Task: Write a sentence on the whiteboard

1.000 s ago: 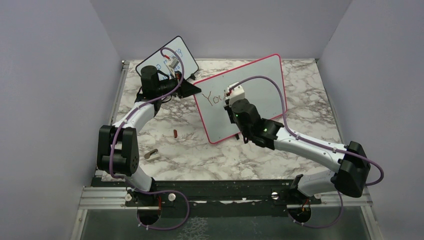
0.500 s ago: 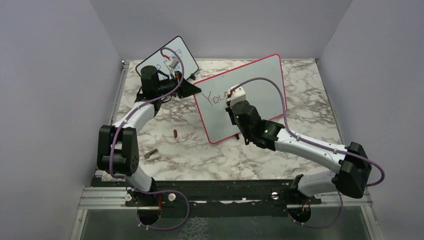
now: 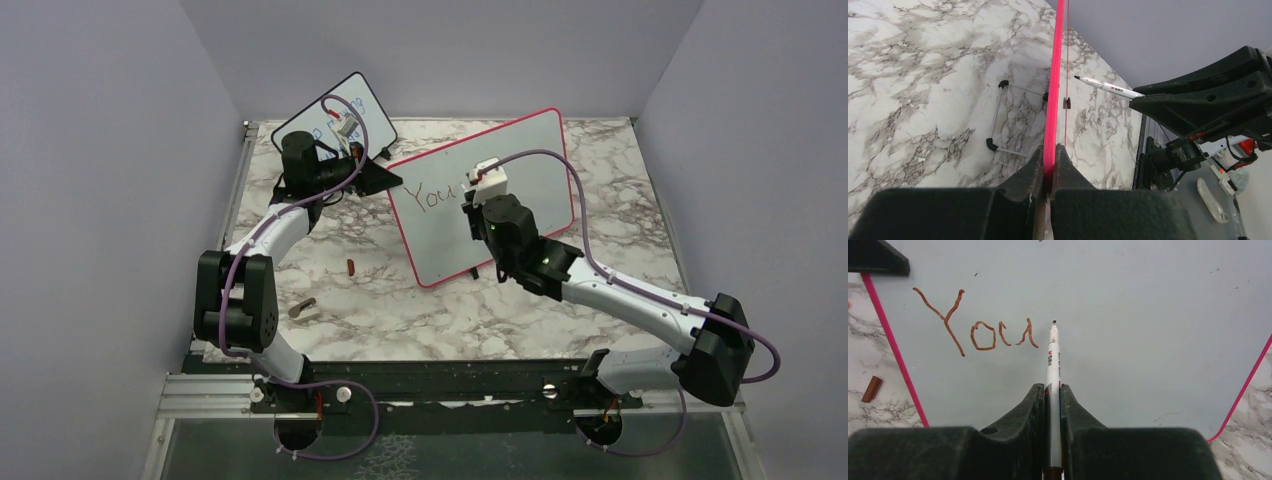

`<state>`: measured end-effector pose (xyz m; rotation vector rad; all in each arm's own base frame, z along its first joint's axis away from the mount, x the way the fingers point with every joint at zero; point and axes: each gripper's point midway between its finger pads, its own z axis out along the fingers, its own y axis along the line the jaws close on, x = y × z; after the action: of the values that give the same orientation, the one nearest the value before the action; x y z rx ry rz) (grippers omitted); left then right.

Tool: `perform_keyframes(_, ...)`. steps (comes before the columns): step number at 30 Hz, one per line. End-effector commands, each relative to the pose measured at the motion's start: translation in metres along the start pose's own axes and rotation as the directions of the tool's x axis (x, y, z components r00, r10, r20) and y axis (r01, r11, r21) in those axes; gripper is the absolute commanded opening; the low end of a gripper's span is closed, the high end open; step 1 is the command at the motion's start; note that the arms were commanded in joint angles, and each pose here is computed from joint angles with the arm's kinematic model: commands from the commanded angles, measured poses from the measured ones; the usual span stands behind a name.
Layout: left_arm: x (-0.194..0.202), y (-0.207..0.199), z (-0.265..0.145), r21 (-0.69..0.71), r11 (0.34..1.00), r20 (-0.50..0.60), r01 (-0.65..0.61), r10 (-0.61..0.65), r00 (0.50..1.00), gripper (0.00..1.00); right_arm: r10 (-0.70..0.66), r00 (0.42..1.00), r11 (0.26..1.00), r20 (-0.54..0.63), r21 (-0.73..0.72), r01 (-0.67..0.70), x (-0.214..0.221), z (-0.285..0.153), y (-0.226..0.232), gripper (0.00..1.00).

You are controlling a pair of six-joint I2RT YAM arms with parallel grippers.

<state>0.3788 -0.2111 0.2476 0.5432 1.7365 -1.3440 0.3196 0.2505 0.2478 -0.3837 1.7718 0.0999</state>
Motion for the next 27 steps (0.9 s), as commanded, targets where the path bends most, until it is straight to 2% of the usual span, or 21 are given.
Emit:
perform_keyframes(1,0.011,-0.005,0.004,0.036,0.999,-0.041,0.014,-0.013,0.999,0.0,0.034,0.997,0.999,0.063,-0.025,-0.033,-0.024,0.005,0.0,0.01)
perform_keyframes(19,0.012,-0.004,0.005,0.04,0.999,-0.044,0.018,-0.016,0.999,0.0,0.045,0.996,0.999,0.076,-0.029,-0.043,-0.027,0.015,0.002,0.01)
perform_keyframes(27,0.011,-0.004,0.004,0.038,0.999,-0.043,0.018,-0.016,0.999,0.0,0.034,0.999,0.999,0.037,-0.023,-0.033,-0.014,0.021,0.004,0.01)
